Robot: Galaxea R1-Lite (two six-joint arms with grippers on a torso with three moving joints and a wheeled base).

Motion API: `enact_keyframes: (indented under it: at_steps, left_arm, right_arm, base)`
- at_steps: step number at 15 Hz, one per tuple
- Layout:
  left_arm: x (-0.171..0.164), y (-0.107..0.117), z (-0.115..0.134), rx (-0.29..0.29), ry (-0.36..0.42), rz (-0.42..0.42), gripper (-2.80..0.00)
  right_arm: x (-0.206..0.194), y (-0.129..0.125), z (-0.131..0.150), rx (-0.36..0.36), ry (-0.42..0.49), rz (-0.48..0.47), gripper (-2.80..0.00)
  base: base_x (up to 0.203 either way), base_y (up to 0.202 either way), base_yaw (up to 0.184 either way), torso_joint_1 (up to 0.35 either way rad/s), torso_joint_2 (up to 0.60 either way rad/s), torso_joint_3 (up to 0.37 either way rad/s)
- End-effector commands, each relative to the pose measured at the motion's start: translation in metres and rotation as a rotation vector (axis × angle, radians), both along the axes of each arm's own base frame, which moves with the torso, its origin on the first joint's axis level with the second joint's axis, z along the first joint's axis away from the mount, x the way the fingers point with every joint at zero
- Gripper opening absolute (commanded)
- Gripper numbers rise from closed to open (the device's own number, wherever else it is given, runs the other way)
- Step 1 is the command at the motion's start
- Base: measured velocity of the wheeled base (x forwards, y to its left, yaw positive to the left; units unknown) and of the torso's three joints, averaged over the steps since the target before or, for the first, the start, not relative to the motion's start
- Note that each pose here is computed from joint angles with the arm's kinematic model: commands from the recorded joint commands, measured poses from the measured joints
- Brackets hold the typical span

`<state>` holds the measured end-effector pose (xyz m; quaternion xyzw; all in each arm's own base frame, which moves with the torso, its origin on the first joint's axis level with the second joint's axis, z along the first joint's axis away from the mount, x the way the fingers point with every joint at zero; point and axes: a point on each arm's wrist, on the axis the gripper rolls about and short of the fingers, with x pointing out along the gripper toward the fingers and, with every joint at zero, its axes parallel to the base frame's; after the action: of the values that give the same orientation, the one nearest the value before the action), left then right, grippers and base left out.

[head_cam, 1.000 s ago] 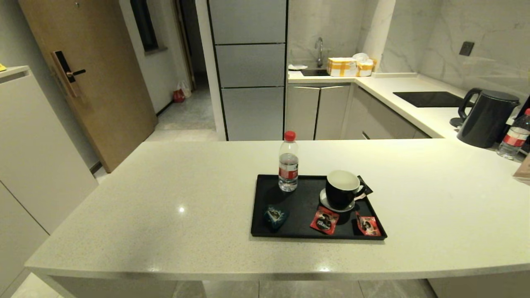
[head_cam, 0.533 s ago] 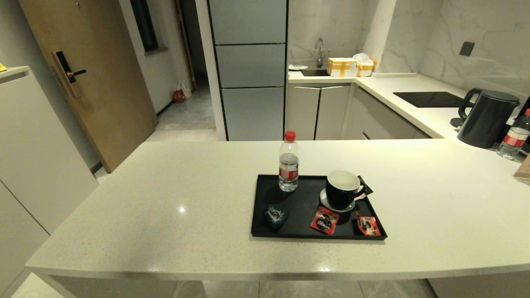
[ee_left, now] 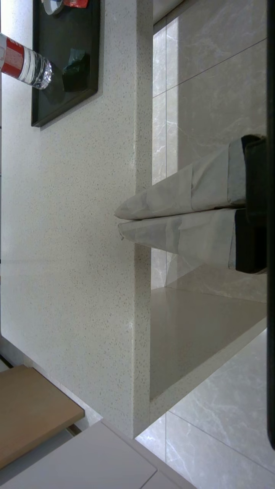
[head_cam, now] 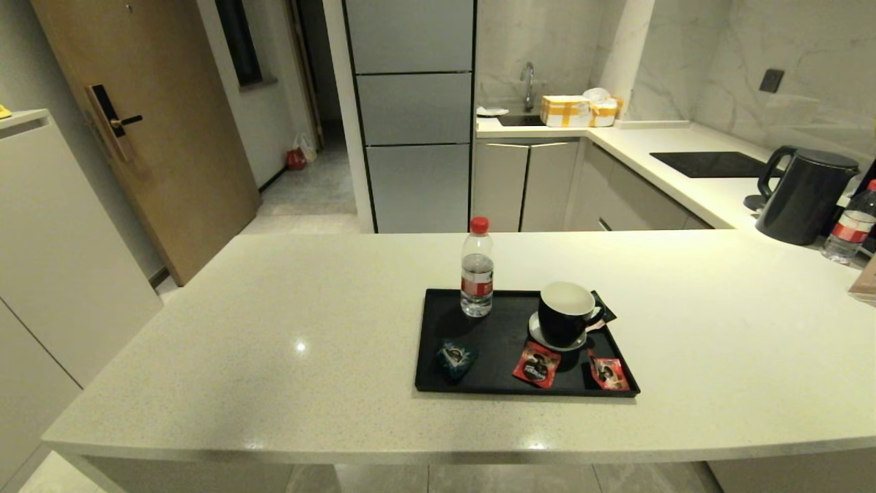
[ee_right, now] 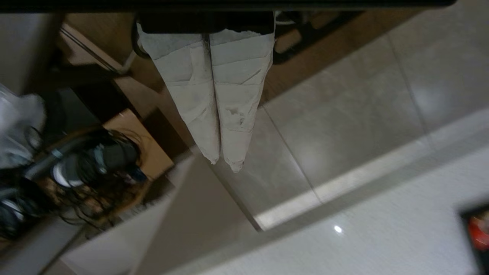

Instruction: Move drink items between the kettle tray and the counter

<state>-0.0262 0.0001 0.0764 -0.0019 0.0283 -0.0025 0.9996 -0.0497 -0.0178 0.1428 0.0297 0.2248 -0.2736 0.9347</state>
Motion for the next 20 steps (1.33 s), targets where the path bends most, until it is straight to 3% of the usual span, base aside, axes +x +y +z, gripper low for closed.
enact_keyframes:
  at_steps: [1, 2, 4, 7, 8, 11, 13, 15, 20]
  left_arm:
    - [0.000, 0.000, 0.000, -0.001, 0.002, 0.000, -2.80]
    - [0.000, 0.000, 0.000, -0.001, 0.002, 0.000, -2.80]
    - [0.000, 0.000, 0.000, -0.001, 0.002, 0.000, -2.80]
    - [0.000, 0.000, 0.000, 0.001, 0.002, -0.001, -2.80]
    - [0.000, 0.000, 0.000, 0.000, 0.000, 0.001, -2.80]
    - [0.000, 0.000, 0.000, 0.001, 0.000, 0.000, -2.80]
    - [0.000, 0.000, 0.000, 0.001, 0.000, 0.000, -2.80]
    - [0.000, 0.000, 0.000, 0.001, 0.000, 0.000, -2.80]
    - [0.000, 0.000, 0.000, -0.001, 0.000, 0.001, -2.80]
  right_arm:
    - [0.001, 0.003, -0.007, -0.014, 0.051, -0.041, -2.80]
    - [-0.001, 0.006, -0.008, -0.010, 0.070, -0.068, -2.80]
    - [-0.009, 0.009, -0.015, 0.019, 0.032, -0.021, -2.80]
    - [-0.018, 0.009, -0.036, -0.042, -0.184, 0.135, -2.80]
    - [-0.009, 0.010, -0.036, -0.067, -0.290, 0.191, -2.80]
    - [0.025, 0.015, -0.058, -0.163, -0.490, 0.431, -2.80]
    - [0.027, 0.017, -0.063, -0.196, -0.490, 0.534, -2.80]
    - [0.027, 0.018, -0.072, -0.179, -0.386, 0.629, -2.80]
    - [0.027, 0.018, -0.072, -0.173, -0.388, 0.623, -2.80]
  base:
    - [0.000, 0.000, 0.000, 0.000, 0.00, 0.000]
    - [0.000, 0.000, 0.000, 0.000, 0.00, 0.000]
    - [0.000, 0.000, 0.000, 0.000, 0.00, 0.000]
    - [0.000, 0.000, 0.000, 0.000, 0.00, 0.000]
    - [0.000, 0.000, 0.000, 0.000, 0.00, 0.000]
    - [0.000, 0.000, 0.000, 0.000, 0.00, 0.000]
    - [0.000, 0.000, 0.000, 0.000, 0.00, 0.000]
    - [0.000, 0.000, 0.000, 0.000, 0.00, 0.000]
    - [0.000, 0.000, 0.000, 0.000, 0.00, 0.000]
